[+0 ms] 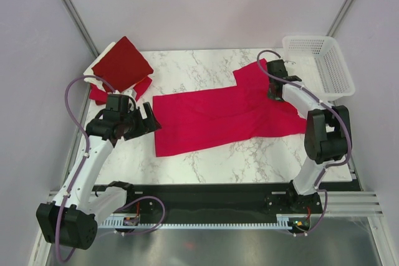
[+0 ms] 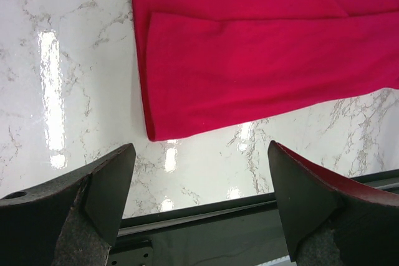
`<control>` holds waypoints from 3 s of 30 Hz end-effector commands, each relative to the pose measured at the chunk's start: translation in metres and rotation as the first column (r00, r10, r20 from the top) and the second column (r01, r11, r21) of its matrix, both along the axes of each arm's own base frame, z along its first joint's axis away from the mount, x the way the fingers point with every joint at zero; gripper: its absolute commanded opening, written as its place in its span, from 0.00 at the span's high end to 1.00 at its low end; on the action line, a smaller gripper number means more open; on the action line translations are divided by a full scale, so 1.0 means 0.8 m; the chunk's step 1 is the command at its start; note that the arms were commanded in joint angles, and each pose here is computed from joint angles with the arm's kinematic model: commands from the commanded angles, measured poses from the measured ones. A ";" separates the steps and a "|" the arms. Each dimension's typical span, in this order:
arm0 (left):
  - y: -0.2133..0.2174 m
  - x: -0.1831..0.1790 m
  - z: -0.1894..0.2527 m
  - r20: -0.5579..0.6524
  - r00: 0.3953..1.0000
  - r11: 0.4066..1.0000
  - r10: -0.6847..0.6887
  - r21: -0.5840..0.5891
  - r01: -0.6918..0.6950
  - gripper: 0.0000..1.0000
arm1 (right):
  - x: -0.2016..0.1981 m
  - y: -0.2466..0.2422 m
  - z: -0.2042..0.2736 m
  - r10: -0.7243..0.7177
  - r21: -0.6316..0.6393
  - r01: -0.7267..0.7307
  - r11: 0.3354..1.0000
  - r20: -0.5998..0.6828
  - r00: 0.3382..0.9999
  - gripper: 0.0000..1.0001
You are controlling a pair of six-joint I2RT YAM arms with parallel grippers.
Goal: Fold and stack the t-shirts
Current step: Fold the tshirt
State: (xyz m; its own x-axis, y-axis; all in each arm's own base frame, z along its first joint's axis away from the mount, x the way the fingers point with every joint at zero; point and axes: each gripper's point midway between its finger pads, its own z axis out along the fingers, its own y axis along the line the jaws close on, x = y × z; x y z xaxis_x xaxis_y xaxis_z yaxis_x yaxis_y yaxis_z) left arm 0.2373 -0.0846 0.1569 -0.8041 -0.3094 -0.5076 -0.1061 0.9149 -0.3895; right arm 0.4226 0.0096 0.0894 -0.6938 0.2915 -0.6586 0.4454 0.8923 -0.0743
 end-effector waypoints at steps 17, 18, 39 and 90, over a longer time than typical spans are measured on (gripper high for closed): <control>-0.042 -0.012 -0.043 -0.120 0.993 0.999 0.024 -0.021 -0.027 0.11 | -0.055 0.033 -0.017 0.102 0.191 -0.104 0.976 0.020 0.995 0.40; -0.059 -0.010 -0.048 -0.110 0.994 1.000 -0.009 -0.028 0.006 0.11 | -0.065 0.044 -0.023 0.128 0.235 -0.129 0.964 0.019 0.992 0.40; -0.018 -0.012 -0.189 -0.341 0.908 0.967 0.241 0.166 -0.194 0.06 | -0.247 0.106 -0.081 0.214 0.531 -0.139 0.836 -0.082 0.973 0.35; -0.018 0.004 -0.005 0.005 0.997 0.996 -0.073 0.047 0.073 0.05 | -0.044 0.014 -0.064 0.050 0.096 -0.042 0.995 -0.085 0.995 0.68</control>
State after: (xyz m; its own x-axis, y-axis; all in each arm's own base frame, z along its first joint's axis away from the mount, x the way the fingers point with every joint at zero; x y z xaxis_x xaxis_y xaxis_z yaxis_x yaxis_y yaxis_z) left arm 0.2363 -0.1016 0.1505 -0.8304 -0.2569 -0.4943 -0.0673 0.9271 -0.3687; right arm 0.3709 0.0217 0.0290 -0.7873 0.3181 -0.5281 0.3983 0.9163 -0.0419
